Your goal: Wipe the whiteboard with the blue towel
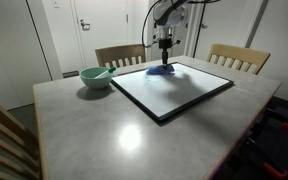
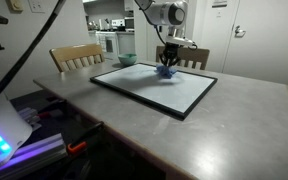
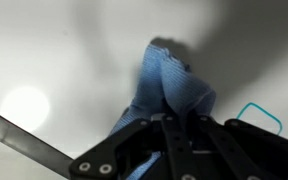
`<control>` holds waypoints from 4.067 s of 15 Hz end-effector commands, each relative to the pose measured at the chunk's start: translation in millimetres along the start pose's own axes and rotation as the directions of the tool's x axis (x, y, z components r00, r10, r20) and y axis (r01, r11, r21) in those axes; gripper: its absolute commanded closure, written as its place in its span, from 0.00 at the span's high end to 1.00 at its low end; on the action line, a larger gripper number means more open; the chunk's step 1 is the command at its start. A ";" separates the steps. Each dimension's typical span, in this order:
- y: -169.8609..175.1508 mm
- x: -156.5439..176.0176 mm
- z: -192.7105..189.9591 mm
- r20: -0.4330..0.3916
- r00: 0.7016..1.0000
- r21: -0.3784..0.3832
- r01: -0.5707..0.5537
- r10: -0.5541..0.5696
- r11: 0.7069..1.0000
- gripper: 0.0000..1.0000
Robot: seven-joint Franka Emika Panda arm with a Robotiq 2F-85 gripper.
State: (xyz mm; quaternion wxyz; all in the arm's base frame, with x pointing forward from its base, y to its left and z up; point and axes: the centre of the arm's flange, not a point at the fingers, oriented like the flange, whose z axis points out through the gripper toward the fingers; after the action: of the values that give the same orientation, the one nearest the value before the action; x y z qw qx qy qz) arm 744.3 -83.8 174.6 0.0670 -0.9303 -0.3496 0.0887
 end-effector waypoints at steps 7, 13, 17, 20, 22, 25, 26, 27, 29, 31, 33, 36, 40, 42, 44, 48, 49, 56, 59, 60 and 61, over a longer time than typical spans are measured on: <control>-83.6 44.9 23.5 -0.044 0.991 0.079 -0.119 0.123 0.990 0.03; -131.1 90.1 28.4 -0.060 0.986 0.106 -0.151 0.158 0.983 0.03; -143.2 99.8 36.5 -0.070 0.988 0.080 -0.134 0.140 0.988 0.03; -132.5 92.9 44.8 -0.066 0.990 0.038 -0.121 0.123 0.992 0.03; -126.6 88.7 46.3 -0.067 0.990 0.027 -0.122 0.124 0.992 0.03; -118.9 81.7 45.5 -0.071 0.988 0.016 -0.133 0.134 0.991 0.03; -115.8 78.5 46.0 -0.074 0.988 0.008 -0.137 0.137 0.991 0.03; -112.3 75.0 46.6 -0.073 0.987 -0.003 -0.143 0.143 0.990 0.03; -104.1 67.1 48.0 -0.069 0.985 -0.022 -0.158 0.156 0.987 0.03; -96.2 57.6 48.1 -0.060 0.983 -0.045 -0.175 0.172 0.984 0.03; -89.4 46.8 47.1 -0.055 0.981 -0.070 -0.189 0.185 0.980 0.03; -77.4 27.2 46.2 -0.034 0.978 -0.120 -0.206 0.204 0.971 0.03; -68.3 12.0 46.7 -0.016 0.977 -0.177 -0.213 0.214 0.961 0.03; -68.6 12.5 46.7 -0.017 0.978 -0.185 -0.206 0.206 0.961 0.03; -74.6 19.3 43.3 -0.039 0.981 -0.164 -0.192 0.188 0.968 0.03; -93.8 37.7 31.3 -0.067 0.987 -0.130 -0.153 0.145 0.980 0.03; -98.5 42.1 29.5 -0.070 0.989 -0.122 -0.141 0.133 0.982 0.03; -156.7 85.2 25.0 -0.119 0.992 -0.017 -0.041 0.039 0.999 0.03; -173.6 95.8 27.7 -0.128 0.992 -0.010 -0.004 0.003 1.000 0.03; -175.5 96.6 29.0 -0.126 0.992 -0.010 0.000 -0.001 1.000 0.03; -176.5 96.3 30.5 -0.122 0.993 -0.010 -0.001 0.000 1.000 0.03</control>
State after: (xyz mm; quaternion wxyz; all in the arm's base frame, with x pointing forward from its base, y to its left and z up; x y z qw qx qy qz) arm 708.1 114.5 165.5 0.0775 -0.9385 -0.3352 0.0300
